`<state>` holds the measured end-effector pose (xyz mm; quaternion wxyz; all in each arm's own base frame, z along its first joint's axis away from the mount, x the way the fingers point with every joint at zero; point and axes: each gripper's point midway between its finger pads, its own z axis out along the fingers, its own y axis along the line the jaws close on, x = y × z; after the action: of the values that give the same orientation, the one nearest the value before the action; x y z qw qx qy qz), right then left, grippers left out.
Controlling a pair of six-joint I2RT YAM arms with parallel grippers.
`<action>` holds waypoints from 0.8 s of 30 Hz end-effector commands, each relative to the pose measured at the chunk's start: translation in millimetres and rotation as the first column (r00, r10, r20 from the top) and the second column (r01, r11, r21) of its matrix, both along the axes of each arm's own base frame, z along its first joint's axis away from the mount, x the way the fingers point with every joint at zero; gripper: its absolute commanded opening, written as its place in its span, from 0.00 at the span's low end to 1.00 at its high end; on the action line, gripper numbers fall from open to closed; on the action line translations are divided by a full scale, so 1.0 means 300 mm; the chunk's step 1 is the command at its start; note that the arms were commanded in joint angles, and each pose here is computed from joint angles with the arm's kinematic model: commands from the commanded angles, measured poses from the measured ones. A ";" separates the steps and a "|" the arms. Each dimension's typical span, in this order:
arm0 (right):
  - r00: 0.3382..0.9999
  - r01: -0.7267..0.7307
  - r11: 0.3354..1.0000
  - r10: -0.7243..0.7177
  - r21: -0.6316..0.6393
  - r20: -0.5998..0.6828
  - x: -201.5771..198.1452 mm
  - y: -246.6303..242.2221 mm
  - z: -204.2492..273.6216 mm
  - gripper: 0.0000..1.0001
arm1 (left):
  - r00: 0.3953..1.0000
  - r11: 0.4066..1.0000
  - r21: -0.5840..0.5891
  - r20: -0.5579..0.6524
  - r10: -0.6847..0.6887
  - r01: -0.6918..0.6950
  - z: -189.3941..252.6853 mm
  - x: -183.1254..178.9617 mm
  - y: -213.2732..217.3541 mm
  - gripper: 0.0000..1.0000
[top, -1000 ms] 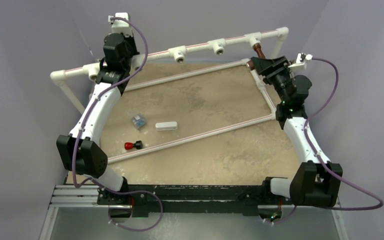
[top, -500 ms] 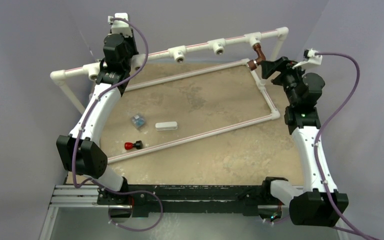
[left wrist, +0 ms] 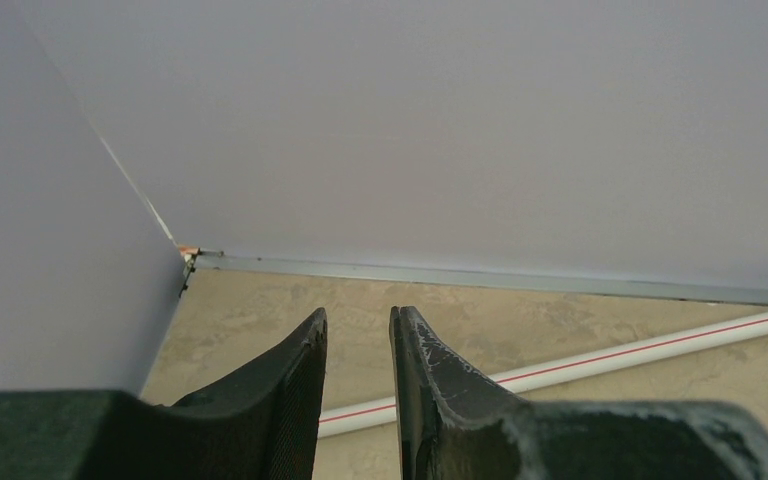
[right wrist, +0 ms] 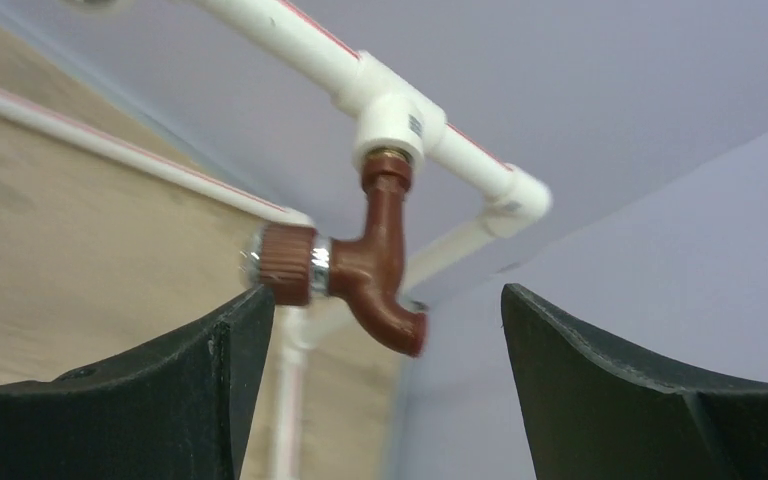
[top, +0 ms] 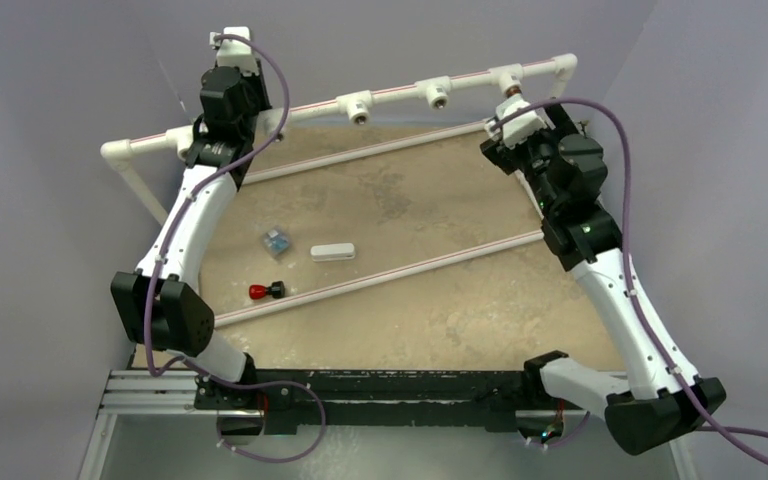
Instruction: Install the water faucets
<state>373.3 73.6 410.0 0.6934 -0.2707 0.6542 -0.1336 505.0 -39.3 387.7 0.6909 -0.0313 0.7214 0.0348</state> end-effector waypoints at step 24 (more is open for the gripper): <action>0.875 0.472 0.504 -0.163 -0.723 0.457 0.034 -0.130 0.053 0.85 | 0.981 0.997 -0.064 -0.185 -0.057 0.046 -0.176 -0.015 0.017 0.29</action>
<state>384.8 32.8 383.4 0.5278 -0.4466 0.4728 -0.5463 505.0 -34.3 379.7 0.6765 -0.0329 0.7357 0.0001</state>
